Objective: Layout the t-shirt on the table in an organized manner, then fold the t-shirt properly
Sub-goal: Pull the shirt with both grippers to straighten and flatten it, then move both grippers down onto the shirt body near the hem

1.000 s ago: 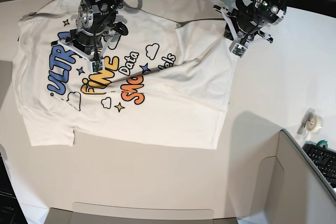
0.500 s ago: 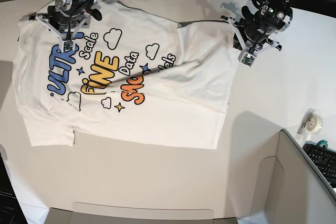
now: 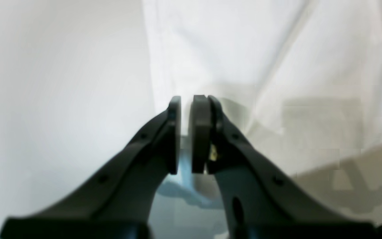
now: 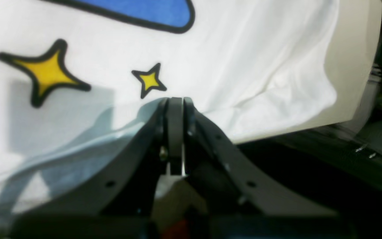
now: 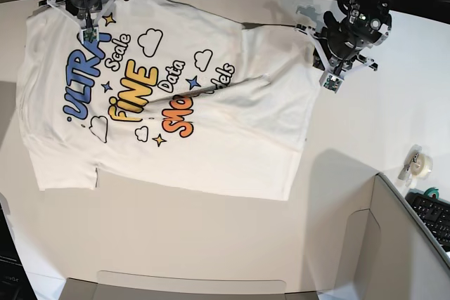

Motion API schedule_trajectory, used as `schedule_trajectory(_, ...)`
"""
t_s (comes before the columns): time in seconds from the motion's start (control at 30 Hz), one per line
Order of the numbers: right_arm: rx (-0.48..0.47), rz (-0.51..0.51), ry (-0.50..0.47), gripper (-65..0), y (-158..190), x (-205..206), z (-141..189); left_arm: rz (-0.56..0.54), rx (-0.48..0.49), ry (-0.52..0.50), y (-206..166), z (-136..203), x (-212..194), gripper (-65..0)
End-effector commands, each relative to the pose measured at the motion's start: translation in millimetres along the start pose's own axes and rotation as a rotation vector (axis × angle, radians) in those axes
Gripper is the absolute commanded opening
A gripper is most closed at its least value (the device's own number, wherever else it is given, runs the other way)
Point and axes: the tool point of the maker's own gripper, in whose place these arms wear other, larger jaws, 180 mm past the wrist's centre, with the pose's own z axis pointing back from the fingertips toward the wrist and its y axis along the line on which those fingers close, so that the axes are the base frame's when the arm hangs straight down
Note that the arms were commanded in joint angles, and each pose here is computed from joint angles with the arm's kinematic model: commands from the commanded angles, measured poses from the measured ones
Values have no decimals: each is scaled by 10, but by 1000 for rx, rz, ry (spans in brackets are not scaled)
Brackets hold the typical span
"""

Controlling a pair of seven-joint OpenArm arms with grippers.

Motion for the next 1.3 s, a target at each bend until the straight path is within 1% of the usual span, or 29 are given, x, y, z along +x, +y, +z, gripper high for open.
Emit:
schedule_trajectory(0.0, 32, 26, 51, -650, 45, -167, 13, -13, 12, -25, 45, 27, 76, -593)
schedule_trajectory(0.2, 27, 167, 91, -650, -47, -444, 38, -12, 13, -24, 49, 24, 75, -592)
schedule_trajectory(0.33, 11, 226, 101, -650, -143, -516, 33, 0, 16, 2, 74, -31, -14, -592)
schedule_trajectory(0.43, -4, 247, 97, -650, -211, -504, 18, 10, 17, 23, 93, -74, -90, -592)
schedule_trajectory(0.63, -25, 263, 83, -650, -298, -443, -1, 12, 18, 28, 99, -83, -108, -592)
schedule_trajectory(0.8, -35, 247, 61, -650, -325, -346, -17, 10, 16, 30, 90, -73, -121, -592)
schedule_trajectory(0.87, -42, 230, 38, -650, -338, -239, -26, 10, 16, 35, 89, -73, -130, -592)
schedule_trajectory(1.07, -22, 114, -32, -650, -203, 82, -4, 10, 16, 36, 89, -73, -132, -592)
schedule_trajectory(1.27, 15, 15, -136, -650, -32, 419, 37, 11, 17, 42, 96, -80, -146, -592)
